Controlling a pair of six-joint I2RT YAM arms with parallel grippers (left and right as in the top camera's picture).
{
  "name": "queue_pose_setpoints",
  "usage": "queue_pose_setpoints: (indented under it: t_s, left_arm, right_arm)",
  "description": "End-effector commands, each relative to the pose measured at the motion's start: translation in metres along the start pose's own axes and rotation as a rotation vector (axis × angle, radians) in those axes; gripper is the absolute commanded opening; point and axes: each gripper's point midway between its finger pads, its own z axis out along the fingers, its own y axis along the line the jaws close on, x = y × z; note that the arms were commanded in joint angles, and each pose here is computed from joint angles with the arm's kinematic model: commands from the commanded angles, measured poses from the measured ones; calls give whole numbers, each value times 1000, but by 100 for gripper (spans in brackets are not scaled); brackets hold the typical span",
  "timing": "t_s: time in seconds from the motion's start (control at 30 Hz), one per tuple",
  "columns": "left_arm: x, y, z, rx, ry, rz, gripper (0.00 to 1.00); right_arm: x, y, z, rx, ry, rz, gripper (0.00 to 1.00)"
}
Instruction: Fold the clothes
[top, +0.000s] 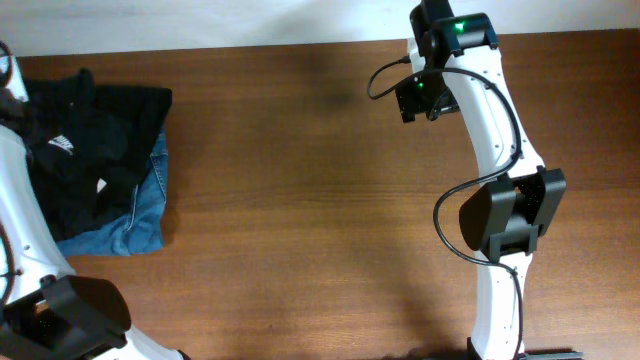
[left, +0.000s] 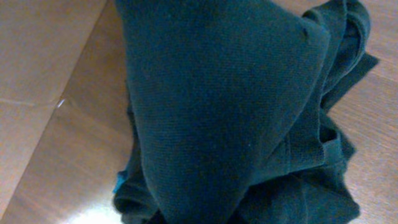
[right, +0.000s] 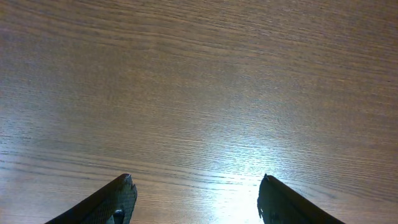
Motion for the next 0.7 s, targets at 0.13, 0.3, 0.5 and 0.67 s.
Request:
queue_pose_setpoints:
  t_s: [0.13, 0.3, 0.5, 0.67]
  left_arm:
    - [5, 20, -10, -28, 13, -45, 19]
    - [6, 20, -10, -29, 16, -44, 39]
    - [7, 25, -10, -58, 20, -44, 45]
    - [7, 25, -10, -58, 20, -44, 45]
  right_arm:
    - [-2, -3, -20, 11, -42, 3, 68]
    - [-2, -3, -20, 11, -41, 3, 68]
    - [-1, -3, -20, 11, -38, 2, 68]
    - [-1, -3, -20, 11, -38, 3, 68]
